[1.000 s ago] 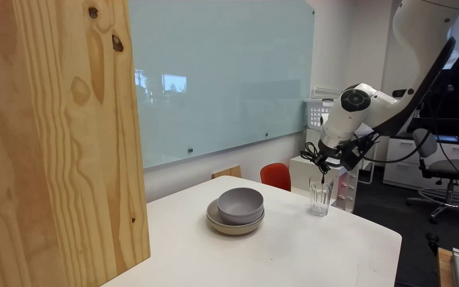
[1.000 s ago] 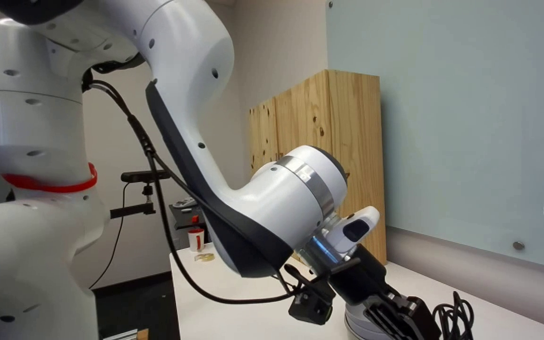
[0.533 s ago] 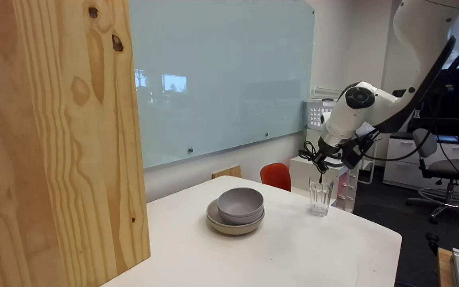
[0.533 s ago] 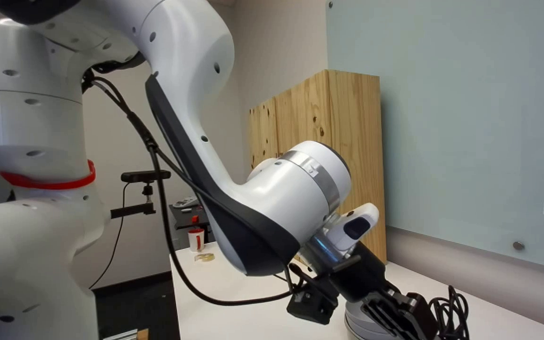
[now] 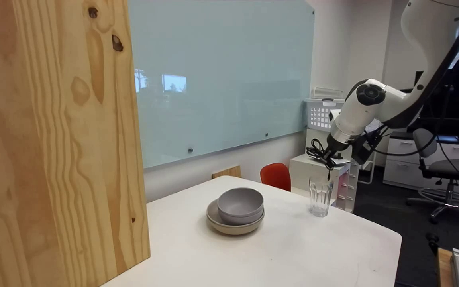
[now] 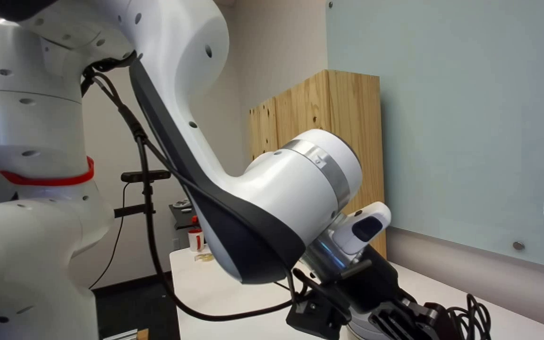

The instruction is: Put the black cable in the glass cup.

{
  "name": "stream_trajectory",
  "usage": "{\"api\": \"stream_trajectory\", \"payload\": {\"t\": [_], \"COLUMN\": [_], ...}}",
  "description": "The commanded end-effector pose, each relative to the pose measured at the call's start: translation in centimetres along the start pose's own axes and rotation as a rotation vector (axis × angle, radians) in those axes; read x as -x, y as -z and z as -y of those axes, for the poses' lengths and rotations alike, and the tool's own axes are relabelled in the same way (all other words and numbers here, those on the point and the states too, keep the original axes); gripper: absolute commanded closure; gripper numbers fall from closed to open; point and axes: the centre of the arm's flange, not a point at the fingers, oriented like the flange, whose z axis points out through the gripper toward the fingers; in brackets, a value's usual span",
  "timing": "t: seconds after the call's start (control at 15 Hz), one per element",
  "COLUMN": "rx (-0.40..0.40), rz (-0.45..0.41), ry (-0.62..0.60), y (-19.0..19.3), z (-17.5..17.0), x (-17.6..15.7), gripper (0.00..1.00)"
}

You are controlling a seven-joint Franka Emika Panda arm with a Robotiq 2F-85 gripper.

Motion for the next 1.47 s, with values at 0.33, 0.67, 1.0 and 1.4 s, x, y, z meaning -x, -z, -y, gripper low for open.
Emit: {"api": "stream_trajectory", "payload": {"t": [0.33,0.67,1.0,1.4], "rx": [-0.052,-0.042,-0.086,-0.101], "rz": [-0.055,-0.064,-0.043,-0.022], "ry": [-0.126,-0.139,-0.121,-0.127], "y": [-3.7,-4.5,-5.7,-7.8], "z": [-3.5,-3.0,0.4,2.5], "x": [0.0,-1.5,-3.4,-4.2], "gripper": [0.94,0.94,0.94,0.94]}}
